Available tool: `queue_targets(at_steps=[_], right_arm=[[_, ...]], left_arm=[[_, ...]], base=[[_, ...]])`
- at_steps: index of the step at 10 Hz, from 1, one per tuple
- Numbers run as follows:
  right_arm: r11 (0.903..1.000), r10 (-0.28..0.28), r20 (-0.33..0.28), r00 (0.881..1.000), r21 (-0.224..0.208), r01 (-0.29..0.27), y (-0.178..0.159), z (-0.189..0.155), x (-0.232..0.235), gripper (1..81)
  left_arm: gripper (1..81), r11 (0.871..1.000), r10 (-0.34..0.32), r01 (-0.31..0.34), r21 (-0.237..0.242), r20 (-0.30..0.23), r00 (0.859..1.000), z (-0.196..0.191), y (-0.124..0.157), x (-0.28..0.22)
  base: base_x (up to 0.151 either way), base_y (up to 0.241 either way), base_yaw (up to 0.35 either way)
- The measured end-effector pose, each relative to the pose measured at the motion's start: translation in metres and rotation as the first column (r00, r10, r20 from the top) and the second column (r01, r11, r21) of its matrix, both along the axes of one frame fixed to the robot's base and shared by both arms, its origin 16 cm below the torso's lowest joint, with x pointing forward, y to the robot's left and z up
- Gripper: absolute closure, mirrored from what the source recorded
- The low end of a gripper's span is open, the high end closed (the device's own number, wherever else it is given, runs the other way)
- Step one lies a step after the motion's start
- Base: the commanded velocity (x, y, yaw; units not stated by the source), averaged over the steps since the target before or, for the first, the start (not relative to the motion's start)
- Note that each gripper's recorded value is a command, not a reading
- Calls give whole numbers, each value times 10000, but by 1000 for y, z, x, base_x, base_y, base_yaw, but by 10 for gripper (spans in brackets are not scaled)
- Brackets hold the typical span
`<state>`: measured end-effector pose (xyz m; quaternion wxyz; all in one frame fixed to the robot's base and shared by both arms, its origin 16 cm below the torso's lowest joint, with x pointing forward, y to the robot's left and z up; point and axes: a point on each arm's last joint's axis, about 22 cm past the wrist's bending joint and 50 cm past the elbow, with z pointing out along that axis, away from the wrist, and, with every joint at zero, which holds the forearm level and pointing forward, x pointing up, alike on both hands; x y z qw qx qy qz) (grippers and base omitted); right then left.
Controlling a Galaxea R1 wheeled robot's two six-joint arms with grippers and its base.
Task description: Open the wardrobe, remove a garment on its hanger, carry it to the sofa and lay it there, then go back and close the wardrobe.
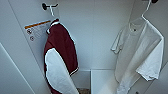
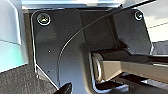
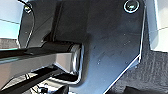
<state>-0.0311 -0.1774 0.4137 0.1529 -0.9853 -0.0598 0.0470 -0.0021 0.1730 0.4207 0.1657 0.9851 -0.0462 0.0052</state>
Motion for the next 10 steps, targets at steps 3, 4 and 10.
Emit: queue_targets(at_steps=[3,4,10], right_arm=[[9992,-401,-25,9992,-58,401,-2,2,-13,10],[9975,-696,34,9976,-93,697,-4,3,-17,10],[9844,-1752,254,9842,-143,1756,-4,6,-31,10]], left_arm=[[10,9991,-427,427,-58,-15,9991,-1,-6,5],[10,9973,-722,723,-125,74,9974,-1,-11,14],[10,9836,-1783,1795,-175,556,9824,-1,-24,58]], base=[[0,0,0],[0,0,0],[0,0,0]])
